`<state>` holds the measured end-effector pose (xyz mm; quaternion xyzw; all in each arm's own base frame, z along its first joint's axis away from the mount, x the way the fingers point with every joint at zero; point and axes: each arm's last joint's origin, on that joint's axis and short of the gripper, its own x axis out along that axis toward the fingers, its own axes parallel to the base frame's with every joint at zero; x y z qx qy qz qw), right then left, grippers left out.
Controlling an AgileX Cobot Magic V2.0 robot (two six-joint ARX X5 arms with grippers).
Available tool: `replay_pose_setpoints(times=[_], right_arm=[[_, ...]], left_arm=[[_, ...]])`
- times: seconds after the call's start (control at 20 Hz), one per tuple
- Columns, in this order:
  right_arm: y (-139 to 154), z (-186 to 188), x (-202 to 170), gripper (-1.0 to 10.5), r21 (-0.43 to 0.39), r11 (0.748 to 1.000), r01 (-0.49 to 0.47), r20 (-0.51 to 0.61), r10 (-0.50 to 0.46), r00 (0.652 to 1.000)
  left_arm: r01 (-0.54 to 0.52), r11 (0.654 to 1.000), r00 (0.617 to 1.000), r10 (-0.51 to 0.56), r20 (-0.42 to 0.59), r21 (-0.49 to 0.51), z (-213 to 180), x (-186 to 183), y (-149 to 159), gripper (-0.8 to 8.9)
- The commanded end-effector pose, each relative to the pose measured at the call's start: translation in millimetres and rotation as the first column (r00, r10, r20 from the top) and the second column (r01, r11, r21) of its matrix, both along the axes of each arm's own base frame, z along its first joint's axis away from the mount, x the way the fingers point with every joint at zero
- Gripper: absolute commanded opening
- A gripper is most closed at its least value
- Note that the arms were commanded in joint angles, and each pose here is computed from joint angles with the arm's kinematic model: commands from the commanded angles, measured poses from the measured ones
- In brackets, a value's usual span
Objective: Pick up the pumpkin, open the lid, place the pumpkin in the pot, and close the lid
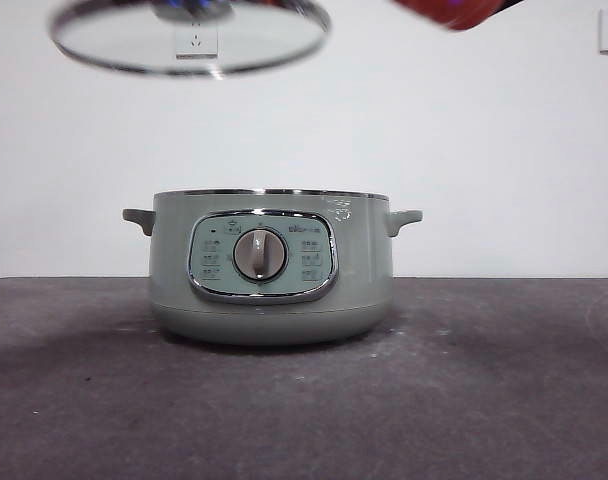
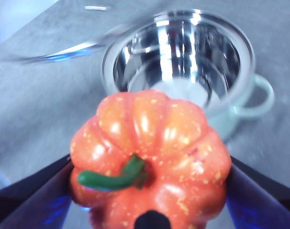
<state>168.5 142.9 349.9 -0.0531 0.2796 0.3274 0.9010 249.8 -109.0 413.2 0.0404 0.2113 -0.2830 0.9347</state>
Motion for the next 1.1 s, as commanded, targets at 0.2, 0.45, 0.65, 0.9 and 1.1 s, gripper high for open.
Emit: replay_pose_setpoints(times=[0.2,0.45,0.65,0.9,1.1], right_arm=[[45.2,1.7,63.5,-0.1,-0.086,0.996,-0.034,0.038,0.037,0.999],[78.7,-9.8,141.0,-0.1,-0.123,0.992,0.004,0.012,-0.002,1.000],[100.1,-45.6,183.1,-0.1,-0.180,0.984,-0.007,-0.025,0.002,1.000],[119.2,-98.0,204.5,-0.1,-0.237,0.970,-0.044,-0.069,0.028,0.997],[125.3,-123.5,208.9,-0.1,-0.270,0.961,-0.063,-0.122,0.031,0.992]], left_arm=[[-0.032,0.999,0.996,0.030,0.086,0.018,32.7,-65.2,31.4,-0.09],[-0.032,0.999,0.995,0.030,0.099,0.012,42.5,-111.7,49.7,-0.09],[-0.033,0.999,0.993,0.032,0.110,0.007,45.4,-134.0,58.5,-0.09],[-0.033,0.999,0.994,0.032,0.103,0.006,45.2,-148.1,64.0,-0.09],[-0.030,0.999,0.997,0.029,0.076,0.016,42.6,-149.3,64.4,-0.09]])
